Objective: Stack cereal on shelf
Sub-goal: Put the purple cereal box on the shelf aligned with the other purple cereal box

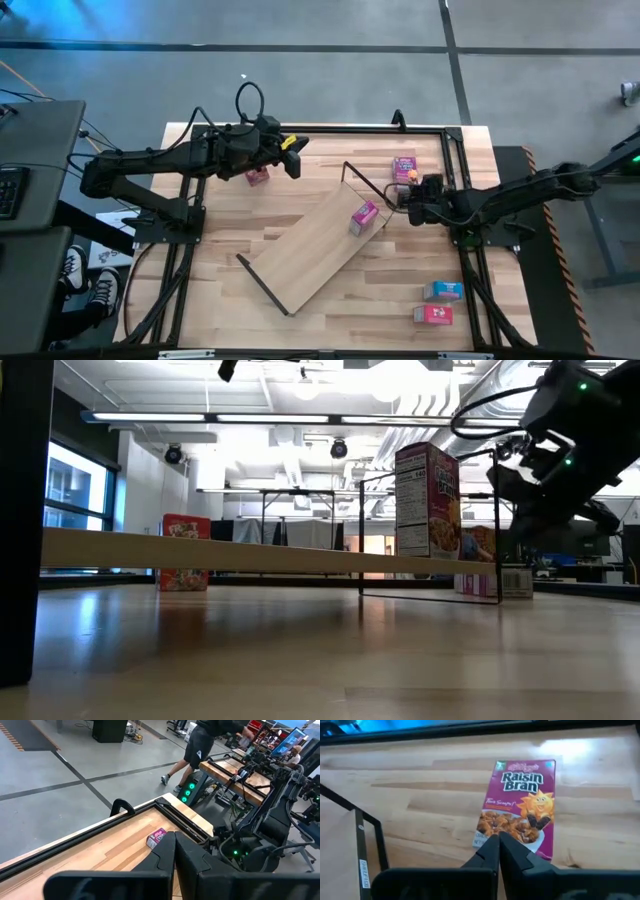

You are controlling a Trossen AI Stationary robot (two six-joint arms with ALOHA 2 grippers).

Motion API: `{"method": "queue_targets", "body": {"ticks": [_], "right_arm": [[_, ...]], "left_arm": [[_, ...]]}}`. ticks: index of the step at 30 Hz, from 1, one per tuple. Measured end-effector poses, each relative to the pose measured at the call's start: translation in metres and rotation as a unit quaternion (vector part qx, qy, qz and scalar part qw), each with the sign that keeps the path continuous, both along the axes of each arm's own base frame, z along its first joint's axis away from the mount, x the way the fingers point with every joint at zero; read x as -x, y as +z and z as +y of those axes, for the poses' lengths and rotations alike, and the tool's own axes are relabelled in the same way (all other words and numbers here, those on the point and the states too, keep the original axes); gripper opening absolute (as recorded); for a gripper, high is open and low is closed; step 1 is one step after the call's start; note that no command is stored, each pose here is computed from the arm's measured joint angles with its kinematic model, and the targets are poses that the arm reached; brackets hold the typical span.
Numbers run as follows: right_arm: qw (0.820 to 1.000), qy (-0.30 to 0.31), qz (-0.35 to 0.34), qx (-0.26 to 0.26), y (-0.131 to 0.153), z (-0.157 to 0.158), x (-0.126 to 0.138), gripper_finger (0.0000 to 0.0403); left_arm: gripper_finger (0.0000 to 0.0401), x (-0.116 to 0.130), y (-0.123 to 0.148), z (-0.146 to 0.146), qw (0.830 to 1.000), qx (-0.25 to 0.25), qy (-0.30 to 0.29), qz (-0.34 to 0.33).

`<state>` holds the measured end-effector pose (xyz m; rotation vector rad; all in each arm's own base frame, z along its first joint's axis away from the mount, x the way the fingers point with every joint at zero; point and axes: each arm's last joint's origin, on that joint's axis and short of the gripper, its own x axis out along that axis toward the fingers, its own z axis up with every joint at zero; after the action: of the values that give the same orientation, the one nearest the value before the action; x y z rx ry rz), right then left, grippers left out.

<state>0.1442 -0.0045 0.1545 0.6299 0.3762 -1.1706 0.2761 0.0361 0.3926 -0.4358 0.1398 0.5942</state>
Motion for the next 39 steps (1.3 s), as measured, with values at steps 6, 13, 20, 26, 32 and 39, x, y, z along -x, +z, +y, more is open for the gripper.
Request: {"method": "queue_targets", "body": {"ticks": [6, 13, 20, 26, 32, 39], "right_arm": [[0.998, -0.019, -0.052, 0.005, -0.022, 0.0, 0.007, 0.0], [0.998, 0.02, -0.053, 0.038, -0.026, -0.001, 0.003, 0.0], [0.999, 0.01, -0.019, 0.045, -0.028, -0.01, 0.003, 0.0], [0.999, 0.021, 0.002, 0.031, -0.032, -0.011, 0.002, 0.0], [1.0, 0.011, 0.016, 0.019, -0.036, -0.015, 0.002, 0.0], [1.0, 0.016, 0.019, 0.0, -0.038, -0.016, 0.001, 0.0]], "left_arm": [[0.0, 0.0, 0.001, 0.0, 1.0, -0.001, 0.003, -0.003], [0.0, 0.0, 0.001, 0.0, 1.0, -0.002, 0.004, -0.003], [0.0, 0.0, 0.001, 0.0, 1.0, -0.003, 0.009, -0.003], [0.0, 0.0, 0.001, 0.001, 1.0, -0.004, 0.011, -0.003], [0.0, 0.0, 0.001, 0.001, 1.0, -0.004, 0.014, -0.003], [0.0, 0.0, 0.001, 0.001, 1.0, -0.004, 0.014, -0.003]]}}
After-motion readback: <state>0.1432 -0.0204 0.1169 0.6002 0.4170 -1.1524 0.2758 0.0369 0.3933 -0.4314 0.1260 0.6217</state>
